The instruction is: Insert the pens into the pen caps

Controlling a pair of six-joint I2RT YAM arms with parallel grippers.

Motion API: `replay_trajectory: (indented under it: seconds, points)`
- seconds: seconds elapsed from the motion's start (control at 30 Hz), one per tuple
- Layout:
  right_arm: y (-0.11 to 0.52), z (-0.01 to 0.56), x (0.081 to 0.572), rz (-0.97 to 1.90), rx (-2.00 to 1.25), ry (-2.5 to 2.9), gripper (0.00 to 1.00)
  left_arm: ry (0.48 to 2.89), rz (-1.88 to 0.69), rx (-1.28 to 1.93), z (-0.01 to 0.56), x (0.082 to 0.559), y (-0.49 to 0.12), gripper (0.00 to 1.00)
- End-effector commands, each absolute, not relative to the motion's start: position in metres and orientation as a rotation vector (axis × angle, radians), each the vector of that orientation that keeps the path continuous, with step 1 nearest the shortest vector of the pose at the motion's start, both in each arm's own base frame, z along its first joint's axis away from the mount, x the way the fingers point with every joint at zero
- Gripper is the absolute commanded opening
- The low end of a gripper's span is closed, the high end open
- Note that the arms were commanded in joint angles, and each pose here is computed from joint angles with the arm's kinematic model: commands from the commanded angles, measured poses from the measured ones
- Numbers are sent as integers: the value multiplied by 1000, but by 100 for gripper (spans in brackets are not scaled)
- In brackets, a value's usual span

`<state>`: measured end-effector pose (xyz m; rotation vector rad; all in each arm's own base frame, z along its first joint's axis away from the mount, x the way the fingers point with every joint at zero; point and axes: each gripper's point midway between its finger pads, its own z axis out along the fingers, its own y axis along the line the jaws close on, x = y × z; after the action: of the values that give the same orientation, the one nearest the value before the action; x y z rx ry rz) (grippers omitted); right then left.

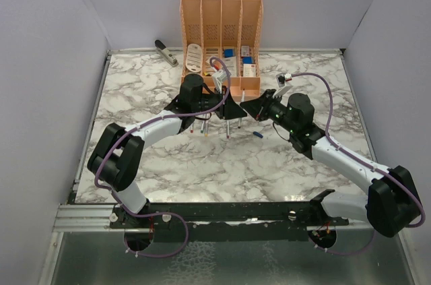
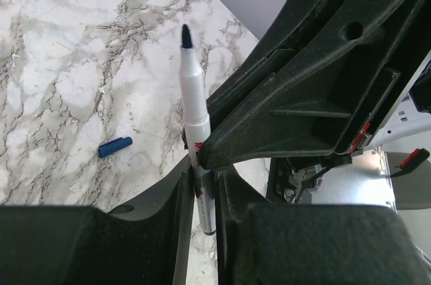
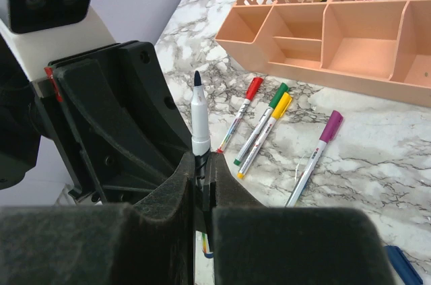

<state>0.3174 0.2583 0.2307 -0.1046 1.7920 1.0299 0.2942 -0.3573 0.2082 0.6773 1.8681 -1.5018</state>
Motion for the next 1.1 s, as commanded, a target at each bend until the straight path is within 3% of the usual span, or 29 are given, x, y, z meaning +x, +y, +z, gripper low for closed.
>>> replay_trajectory:
  seconds: [0.0,0.2,0.5,0.63,0.9,1.07]
  points:
    - [259,237,318,1030,-108,1754,1,1811,-1517,708,219,297,-363,16]
    - [257,239,320,1014,-104,1746,1,1821,-1520,705,216,295,-362,32]
    - [253,242,323,992,-86,1736,1,1830,-1522,702,213,293,-361,34]
    - [250,245,324,977,-76,1726,1,1836,-1522,700,211,291,-359,28]
    - [252,237,323,982,-78,1755,1,1823,-1508,694,216,292,-358,0]
    - [250,237,321,966,-92,1756,1,1820,-1495,686,217,293,-357,0]
